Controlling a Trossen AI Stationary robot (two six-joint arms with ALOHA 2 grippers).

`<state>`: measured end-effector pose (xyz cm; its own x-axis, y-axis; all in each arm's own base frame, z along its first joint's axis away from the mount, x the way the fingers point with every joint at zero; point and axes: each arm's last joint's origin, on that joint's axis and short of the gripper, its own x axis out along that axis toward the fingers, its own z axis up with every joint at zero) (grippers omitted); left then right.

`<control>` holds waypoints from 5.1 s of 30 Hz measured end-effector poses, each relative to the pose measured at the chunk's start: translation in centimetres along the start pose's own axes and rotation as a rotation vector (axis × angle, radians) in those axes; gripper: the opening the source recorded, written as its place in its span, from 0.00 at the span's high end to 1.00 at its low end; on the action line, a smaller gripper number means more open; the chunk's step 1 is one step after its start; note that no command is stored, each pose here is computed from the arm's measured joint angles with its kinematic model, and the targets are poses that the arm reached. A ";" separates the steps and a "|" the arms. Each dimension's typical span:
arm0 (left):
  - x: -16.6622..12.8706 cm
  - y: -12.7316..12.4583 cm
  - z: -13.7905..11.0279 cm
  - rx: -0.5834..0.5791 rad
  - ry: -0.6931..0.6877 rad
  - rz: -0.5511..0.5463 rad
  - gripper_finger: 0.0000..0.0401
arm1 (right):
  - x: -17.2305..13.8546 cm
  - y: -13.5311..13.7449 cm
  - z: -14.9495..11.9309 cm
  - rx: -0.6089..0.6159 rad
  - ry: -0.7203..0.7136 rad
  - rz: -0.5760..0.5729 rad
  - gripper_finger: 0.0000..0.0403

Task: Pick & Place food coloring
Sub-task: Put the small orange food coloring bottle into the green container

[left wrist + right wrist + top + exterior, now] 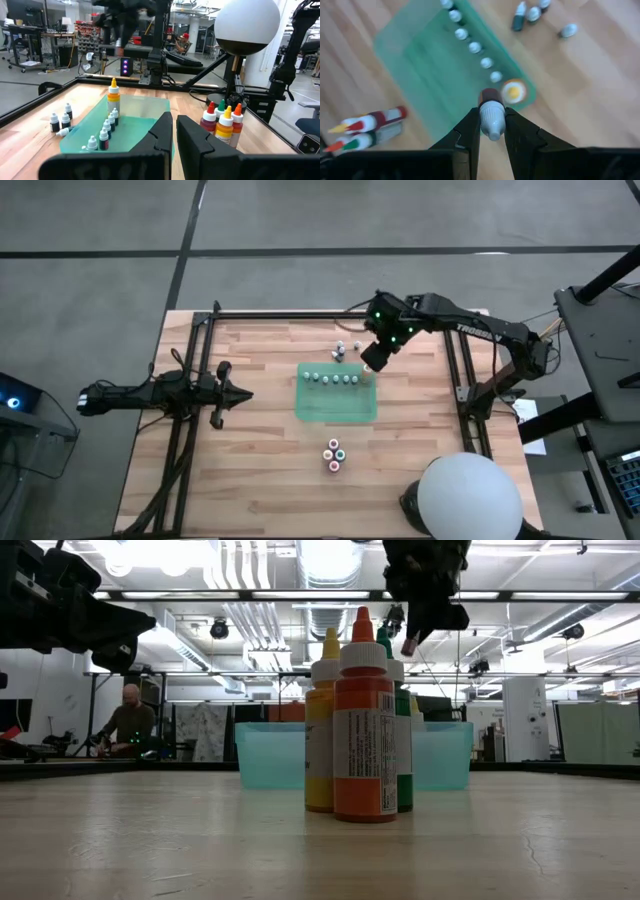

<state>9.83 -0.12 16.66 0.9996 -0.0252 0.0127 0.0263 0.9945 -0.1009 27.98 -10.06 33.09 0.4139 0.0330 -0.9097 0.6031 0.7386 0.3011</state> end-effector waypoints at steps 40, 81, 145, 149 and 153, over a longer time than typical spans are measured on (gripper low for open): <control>0.0 0.0 0.0 0.000 0.000 0.000 1.00 | 10.4 4.8 -2.0 0.225 0.197 -0.249 0.84; 0.0 0.0 0.0 0.000 0.005 0.001 1.00 | 12.7 6.8 -0.3 0.015 0.164 -0.160 0.84; 0.0 0.0 -0.1 0.000 0.007 0.001 1.00 | 18.4 6.9 3.6 -0.802 0.277 -0.097 0.84; 0.0 0.0 -0.1 0.000 0.007 0.001 1.00 | 18.0 7.3 3.9 -0.804 0.254 -0.088 0.84; 0.0 0.0 -0.1 0.000 0.008 0.001 1.00 | 17.4 8.0 4.5 -0.807 0.225 -0.079 0.84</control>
<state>9.88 -0.12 16.59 0.9997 -0.0250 0.0051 0.0254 0.9945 -0.1012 43.10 -6.57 20.91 0.1935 0.0315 -0.9806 -0.0837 0.9964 0.0155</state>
